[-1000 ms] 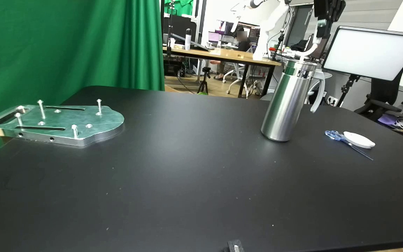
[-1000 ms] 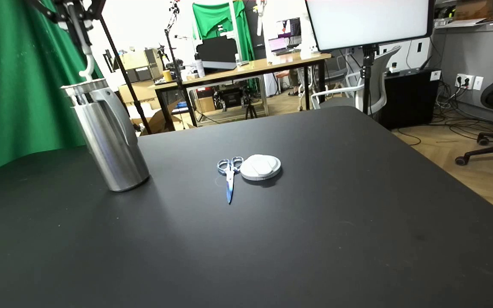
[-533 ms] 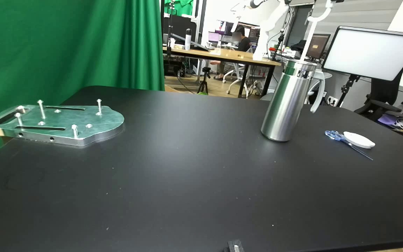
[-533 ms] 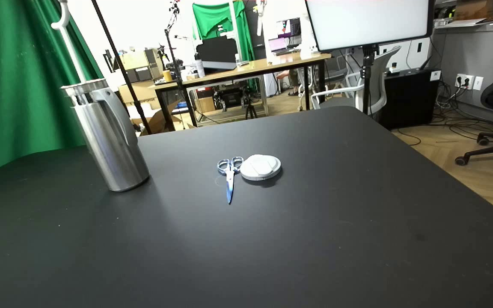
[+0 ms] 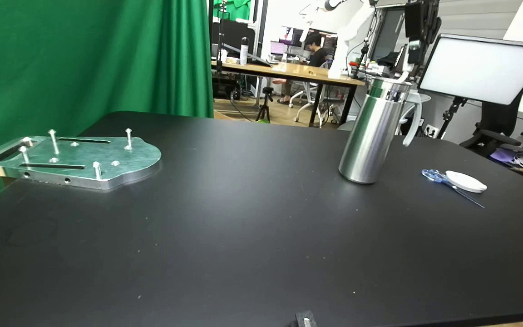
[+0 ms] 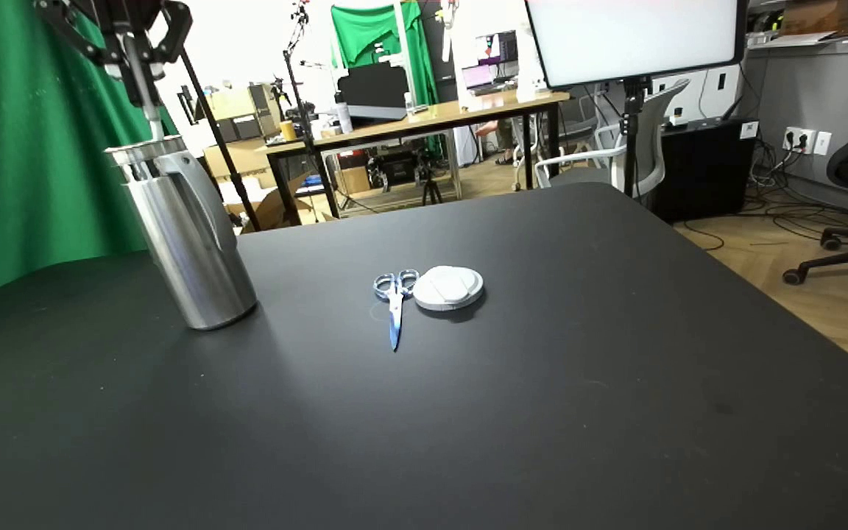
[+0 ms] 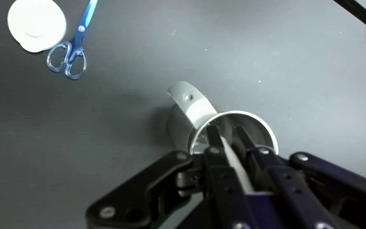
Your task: Move the white object inside the silver jar up and down
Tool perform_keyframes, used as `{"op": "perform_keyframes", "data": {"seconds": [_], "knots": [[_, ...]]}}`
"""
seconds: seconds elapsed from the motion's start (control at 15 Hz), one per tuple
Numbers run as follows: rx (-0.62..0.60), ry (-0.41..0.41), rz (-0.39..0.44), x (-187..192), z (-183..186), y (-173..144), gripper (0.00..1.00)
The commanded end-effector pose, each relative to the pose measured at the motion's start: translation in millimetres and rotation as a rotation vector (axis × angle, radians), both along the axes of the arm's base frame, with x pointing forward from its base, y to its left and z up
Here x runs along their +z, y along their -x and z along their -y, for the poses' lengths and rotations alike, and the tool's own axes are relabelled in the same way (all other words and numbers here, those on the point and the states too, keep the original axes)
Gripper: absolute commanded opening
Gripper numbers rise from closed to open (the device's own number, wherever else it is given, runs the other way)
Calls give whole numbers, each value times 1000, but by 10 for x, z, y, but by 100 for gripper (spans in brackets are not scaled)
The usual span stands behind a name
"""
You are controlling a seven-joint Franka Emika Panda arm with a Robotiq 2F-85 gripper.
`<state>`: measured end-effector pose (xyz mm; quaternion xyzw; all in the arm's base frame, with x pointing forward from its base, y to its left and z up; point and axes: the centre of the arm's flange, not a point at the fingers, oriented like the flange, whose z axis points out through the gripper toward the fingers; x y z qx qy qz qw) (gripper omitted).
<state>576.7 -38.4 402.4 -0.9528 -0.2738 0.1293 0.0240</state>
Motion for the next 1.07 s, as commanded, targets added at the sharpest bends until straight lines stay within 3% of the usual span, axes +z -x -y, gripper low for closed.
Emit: {"op": "perform_keyframes", "data": {"seconds": [0.0, 0.67, 0.8, 1.0], "knots": [[1, 1, -2, 33, -10, -64, 4], [59, -79, 199, 1535, 88, 243, 4], [64, -83, 200, 1539, 102, 256, 4], [75, -65, 143, 1031, 99, 153, 4]]}}
